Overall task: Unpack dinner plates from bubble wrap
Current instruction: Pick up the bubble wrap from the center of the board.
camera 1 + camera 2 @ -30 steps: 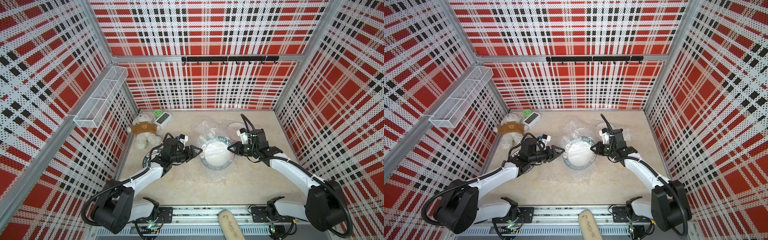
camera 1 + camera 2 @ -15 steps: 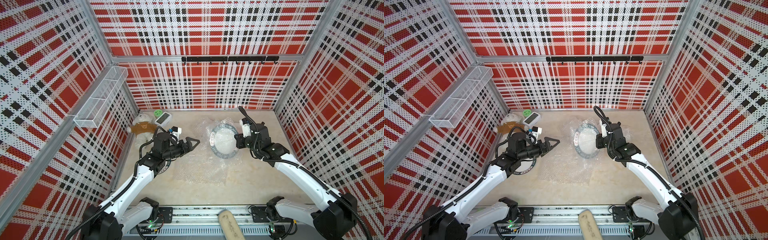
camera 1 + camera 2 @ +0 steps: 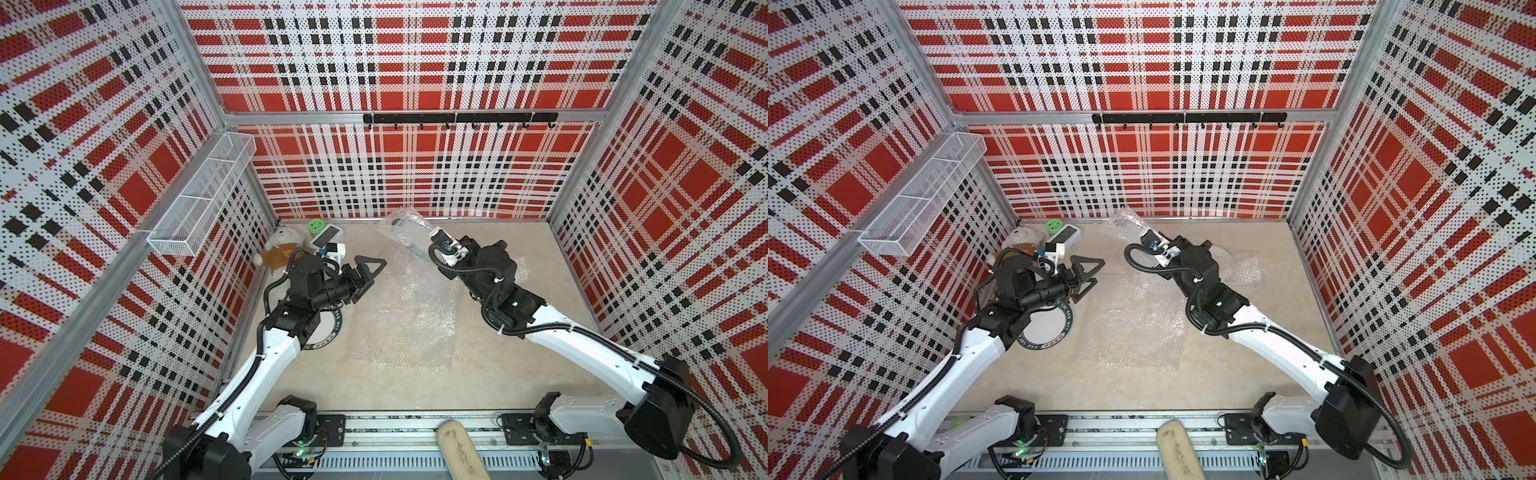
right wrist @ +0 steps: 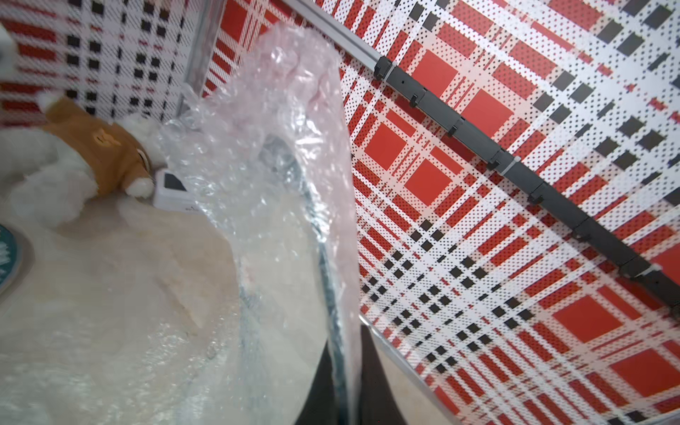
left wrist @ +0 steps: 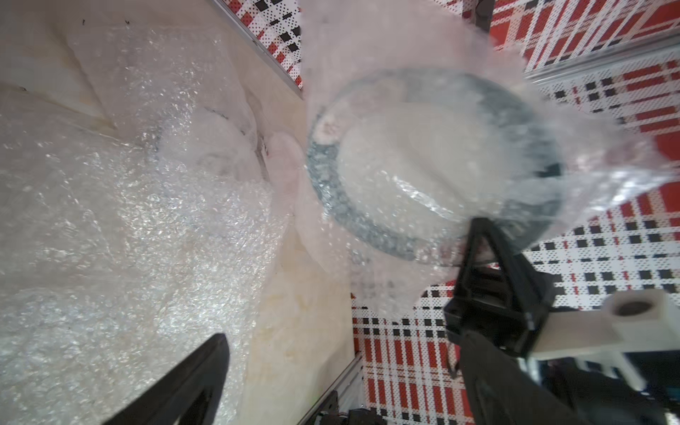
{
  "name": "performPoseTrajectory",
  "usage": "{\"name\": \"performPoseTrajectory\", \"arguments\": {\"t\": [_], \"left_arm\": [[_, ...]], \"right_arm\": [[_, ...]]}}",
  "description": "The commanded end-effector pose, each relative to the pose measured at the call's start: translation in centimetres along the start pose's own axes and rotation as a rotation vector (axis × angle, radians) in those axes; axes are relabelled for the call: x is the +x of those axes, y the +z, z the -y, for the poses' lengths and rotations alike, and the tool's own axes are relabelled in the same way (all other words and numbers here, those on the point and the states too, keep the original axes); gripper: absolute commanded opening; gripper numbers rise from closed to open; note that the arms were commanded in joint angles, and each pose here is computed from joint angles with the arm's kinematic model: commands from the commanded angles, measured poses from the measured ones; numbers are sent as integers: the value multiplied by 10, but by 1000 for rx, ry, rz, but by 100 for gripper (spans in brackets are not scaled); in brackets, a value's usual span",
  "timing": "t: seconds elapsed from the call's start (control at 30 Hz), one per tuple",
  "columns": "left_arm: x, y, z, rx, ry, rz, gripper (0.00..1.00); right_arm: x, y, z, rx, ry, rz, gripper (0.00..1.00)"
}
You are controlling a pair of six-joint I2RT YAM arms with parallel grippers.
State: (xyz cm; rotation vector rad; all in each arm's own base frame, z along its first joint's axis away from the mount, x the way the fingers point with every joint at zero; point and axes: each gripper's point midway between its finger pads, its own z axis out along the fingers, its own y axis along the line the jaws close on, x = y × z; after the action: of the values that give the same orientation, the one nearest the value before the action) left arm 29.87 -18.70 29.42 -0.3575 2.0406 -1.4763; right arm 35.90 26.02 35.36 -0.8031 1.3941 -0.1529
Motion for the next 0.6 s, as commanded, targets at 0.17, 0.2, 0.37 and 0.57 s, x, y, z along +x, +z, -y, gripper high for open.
{"name": "performPoseTrajectory", "arguments": {"t": [0.17,0.2,0.37,0.57], "left_arm": [[1,-32,88,207,-40,87,99],[4,-25,93,212,-47,69,99],[13,11,99,205,-135,12,98],[6,32,95,168,-201,35,93]], "right_arm": [[-10,5,13,205,-234,91,0],[-10,6,7,205,-252,97,0],[-12,5,-13,224,-309,123,0],[-17,-3,-27,229,-336,153,0]]}}
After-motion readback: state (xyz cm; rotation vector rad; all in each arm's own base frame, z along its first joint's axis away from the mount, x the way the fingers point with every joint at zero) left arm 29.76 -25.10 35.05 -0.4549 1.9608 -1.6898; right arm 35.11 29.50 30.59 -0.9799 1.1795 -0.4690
